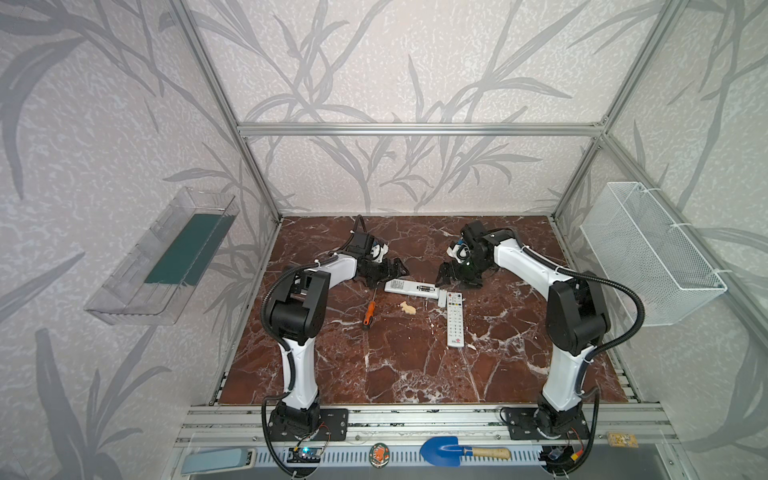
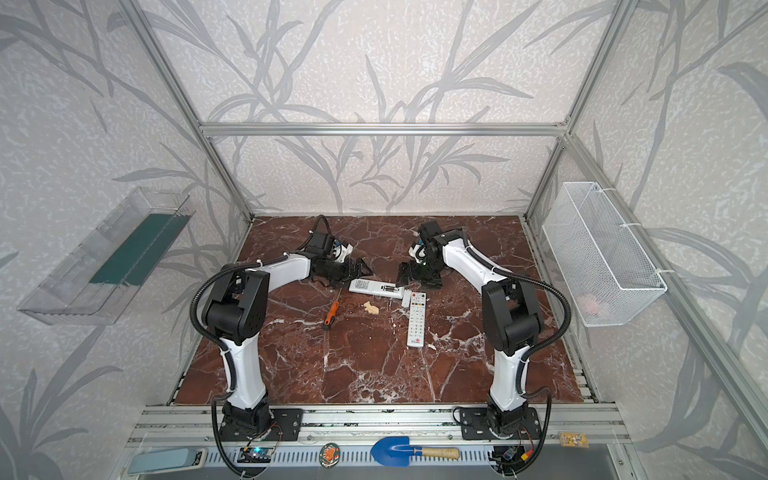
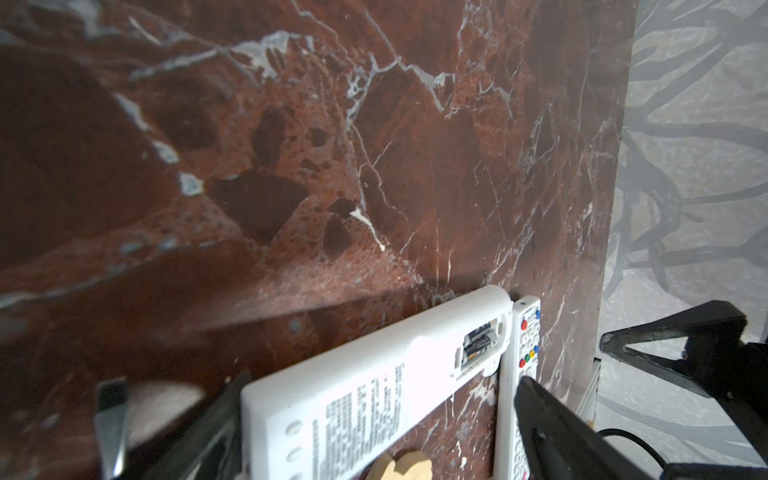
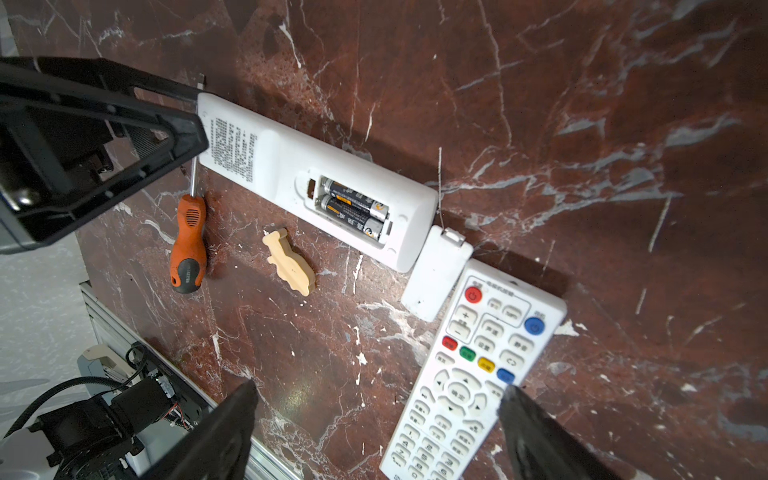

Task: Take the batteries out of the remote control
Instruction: 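Grasp the orange-handled screwdriver with the left gripper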

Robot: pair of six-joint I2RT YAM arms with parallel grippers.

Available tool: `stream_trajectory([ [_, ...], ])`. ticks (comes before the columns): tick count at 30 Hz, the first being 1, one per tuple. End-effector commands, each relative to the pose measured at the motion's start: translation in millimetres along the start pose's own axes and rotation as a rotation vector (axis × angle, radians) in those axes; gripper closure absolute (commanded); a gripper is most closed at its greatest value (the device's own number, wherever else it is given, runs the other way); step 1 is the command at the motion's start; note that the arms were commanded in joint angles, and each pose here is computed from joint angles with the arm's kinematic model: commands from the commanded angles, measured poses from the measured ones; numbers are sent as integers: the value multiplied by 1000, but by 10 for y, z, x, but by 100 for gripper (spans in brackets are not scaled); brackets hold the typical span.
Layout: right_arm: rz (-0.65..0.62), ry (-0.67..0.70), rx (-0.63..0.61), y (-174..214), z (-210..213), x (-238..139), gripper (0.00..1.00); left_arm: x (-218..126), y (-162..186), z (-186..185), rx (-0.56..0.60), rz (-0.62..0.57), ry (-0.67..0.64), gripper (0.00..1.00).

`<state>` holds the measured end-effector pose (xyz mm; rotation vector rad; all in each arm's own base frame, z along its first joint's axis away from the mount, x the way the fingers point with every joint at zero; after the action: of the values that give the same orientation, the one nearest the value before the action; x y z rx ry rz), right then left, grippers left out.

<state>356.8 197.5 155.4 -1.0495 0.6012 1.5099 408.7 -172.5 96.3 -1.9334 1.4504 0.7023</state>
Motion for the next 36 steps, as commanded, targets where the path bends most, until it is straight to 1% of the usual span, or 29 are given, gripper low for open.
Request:
stream_trajectory([
  [1, -11, -29, 6, 0, 63, -68, 10, -339, -51, -86, 114, -54, -108, 1],
  [5, -14, -39, -11, -36, 140, -50, 10, -643, -30, -58, 190, -145, -256, 1],
  [8, -9, -42, -35, -46, 225, -28, 10, -799, 54, -42, 220, -185, -304, 1],
  [10, -2, -44, -47, -40, 269, -5, 10, -820, 152, -13, 235, -164, -318, 1],
  [15, 2, -46, -54, -16, 315, 25, 11, -683, 518, 171, 260, -10, -395, 2],
  [16, 2, -45, -58, -8, 329, 19, 11, -655, 596, 180, 273, 11, -402, 6],
  [19, 3, -42, -61, 18, 336, 22, 11, -594, 756, 204, 290, 52, -423, 23],
  [20, 2, -42, -60, 29, 328, 23, 11, -578, 791, 221, 277, 62, -426, 25],
  [24, 2, -45, -58, 68, 329, 44, 11, -508, 868, 313, 228, 98, -447, 29],
  [34, -8, -48, -57, 113, 350, 53, 11, -356, 928, 438, 217, 173, -505, 38],
  [36, -7, -46, -55, 117, 349, 49, 11, -336, 929, 459, 211, 179, -510, 42],
])
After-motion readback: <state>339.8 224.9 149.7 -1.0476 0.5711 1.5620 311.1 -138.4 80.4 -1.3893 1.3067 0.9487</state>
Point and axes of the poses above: each gripper's point midway between its finger pads, its own x axis out along the fingers, its own z axis along the line the jaws close on, y = z × x, the point moved 6 cm from there along -x, back along the fingers, and after that the axes turned 8 degrees about -x, right-handed, at the moved point
